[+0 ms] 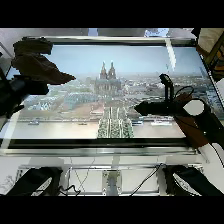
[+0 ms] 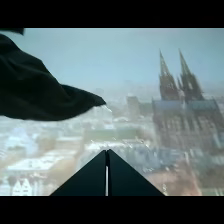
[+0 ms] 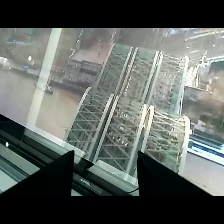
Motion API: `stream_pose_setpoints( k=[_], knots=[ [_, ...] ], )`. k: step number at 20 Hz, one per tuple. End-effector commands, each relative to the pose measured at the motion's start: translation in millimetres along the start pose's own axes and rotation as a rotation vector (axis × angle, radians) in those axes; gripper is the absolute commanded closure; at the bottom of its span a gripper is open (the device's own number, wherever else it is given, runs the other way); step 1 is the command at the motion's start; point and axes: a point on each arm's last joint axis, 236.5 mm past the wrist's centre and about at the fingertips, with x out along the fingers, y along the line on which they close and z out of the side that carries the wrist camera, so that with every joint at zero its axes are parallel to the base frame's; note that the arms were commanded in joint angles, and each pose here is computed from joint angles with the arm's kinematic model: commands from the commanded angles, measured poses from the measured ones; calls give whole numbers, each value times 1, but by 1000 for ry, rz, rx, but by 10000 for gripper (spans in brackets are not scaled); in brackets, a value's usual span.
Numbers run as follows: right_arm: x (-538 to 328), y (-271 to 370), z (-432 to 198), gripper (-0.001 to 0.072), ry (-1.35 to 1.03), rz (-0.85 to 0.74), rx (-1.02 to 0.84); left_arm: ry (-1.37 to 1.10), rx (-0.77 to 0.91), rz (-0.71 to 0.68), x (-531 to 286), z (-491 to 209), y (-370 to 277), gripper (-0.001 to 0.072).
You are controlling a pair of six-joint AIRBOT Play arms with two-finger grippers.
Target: Fold the shirts.
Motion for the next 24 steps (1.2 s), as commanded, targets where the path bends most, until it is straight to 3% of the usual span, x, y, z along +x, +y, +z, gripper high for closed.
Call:
stream_pose_setpoints(
  k=[1,3,4,9,12,13,15,20,24],
  knots=[
    [0,-1,3,285,-12,-6,-4,-114,118,154,28,30,35,653],
    [0,-2,5,285,-20,-8,-5,-117,30,213,58,27,63,356],
    [0,-2,7,285,-28,-11,-6,-124,-26,234,73,26,77,333],
    [-2,-13,26,285,-109,-58,-28,-107,-249,298,160,-1,147,333],
    [-4,-17,42,285,-178,-76,-34,-14,-296,353,223,-28,181,326],
    [-5,-17,45,285,-191,-78,-34,16,-303,364,245,-36,187,311],
    [-5,-17,46,285,-195,-79,-34,66,-314,357,286,-48,189,175],
    [-5,-17,46,285,-199,-73,29,175,-308,377,358,-87,203,173],
    [-7,-19,54,285,-233,-71,81,331,-413,312,395,-155,199,173]
  ],
)
